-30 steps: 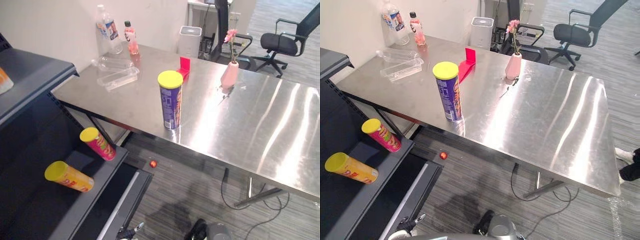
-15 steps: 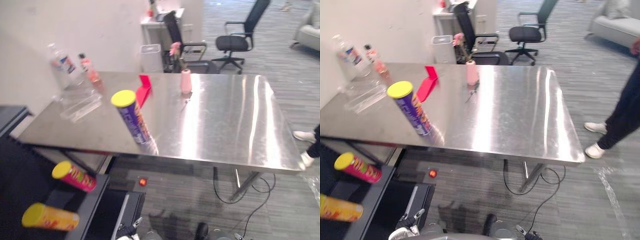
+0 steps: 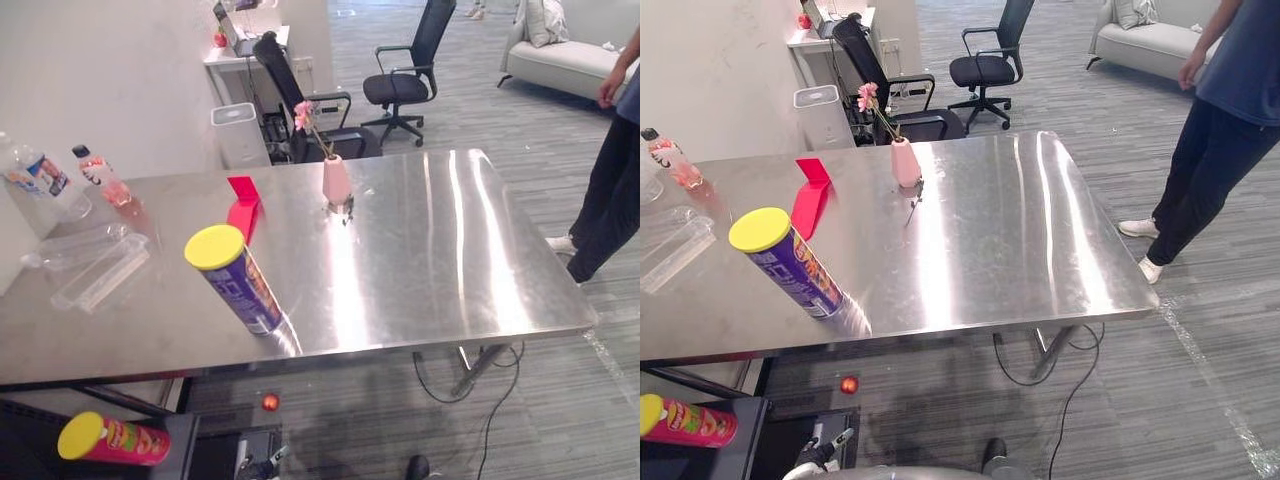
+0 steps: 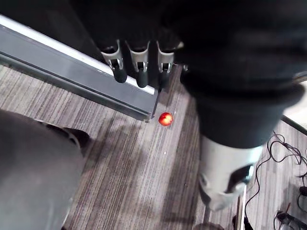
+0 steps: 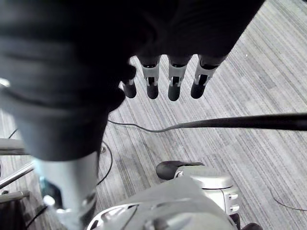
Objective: Put the gum and the chips on the shelf.
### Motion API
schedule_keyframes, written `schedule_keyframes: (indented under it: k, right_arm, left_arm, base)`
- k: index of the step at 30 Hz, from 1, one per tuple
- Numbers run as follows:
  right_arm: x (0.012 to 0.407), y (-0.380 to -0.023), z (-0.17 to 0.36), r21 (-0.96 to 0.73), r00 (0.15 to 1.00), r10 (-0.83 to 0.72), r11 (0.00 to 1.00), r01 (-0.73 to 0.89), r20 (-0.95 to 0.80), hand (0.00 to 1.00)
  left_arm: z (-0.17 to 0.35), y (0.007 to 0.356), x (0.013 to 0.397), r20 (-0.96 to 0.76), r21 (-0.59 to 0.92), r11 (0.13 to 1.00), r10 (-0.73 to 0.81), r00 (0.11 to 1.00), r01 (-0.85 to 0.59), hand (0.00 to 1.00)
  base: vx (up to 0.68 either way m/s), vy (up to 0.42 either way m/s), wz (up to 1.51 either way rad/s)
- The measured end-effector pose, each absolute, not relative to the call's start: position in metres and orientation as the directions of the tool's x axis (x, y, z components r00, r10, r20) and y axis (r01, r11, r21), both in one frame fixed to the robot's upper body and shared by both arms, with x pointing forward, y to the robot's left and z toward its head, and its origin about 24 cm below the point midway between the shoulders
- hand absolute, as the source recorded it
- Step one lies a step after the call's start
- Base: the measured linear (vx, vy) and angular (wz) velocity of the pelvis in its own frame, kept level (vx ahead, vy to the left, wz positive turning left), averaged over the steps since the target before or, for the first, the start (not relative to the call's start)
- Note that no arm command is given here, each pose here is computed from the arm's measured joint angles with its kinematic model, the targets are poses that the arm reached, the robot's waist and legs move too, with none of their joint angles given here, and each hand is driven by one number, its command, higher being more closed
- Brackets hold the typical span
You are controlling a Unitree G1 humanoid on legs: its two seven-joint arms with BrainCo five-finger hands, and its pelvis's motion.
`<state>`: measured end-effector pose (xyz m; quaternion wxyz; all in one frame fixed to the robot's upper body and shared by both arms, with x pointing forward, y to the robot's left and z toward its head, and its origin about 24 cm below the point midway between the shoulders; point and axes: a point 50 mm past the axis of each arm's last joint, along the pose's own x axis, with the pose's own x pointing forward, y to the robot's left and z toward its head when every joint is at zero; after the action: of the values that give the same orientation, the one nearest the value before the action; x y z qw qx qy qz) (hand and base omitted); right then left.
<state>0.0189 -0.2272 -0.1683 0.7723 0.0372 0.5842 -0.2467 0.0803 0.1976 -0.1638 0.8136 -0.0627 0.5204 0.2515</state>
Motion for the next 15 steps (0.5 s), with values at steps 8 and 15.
schedule_keyframes:
  k: [8, 15]
  right_arm:
    - [0.021, -0.22, -0.169, -0.184, 0.205, -0.358, 0.797, 0.575, -0.911, 0.0]
    - [0.006, -0.248, -0.162, -0.22, 0.041, -0.508, 0.442, 0.869, -0.86, 0.0]
  left_arm:
    - [-0.163, 0.204, 0.082, -0.869, 0.176, 0.881, 0.348, 0.351, -0.44, 0.0]
    - [-0.162, 0.209, 0.081, -0.863, 0.189, 0.877, 0.363, 0.351, -0.442, 0.0]
  base:
    - [0.03, 0.05, 0.0]
    - [0.01, 0.03, -0.15]
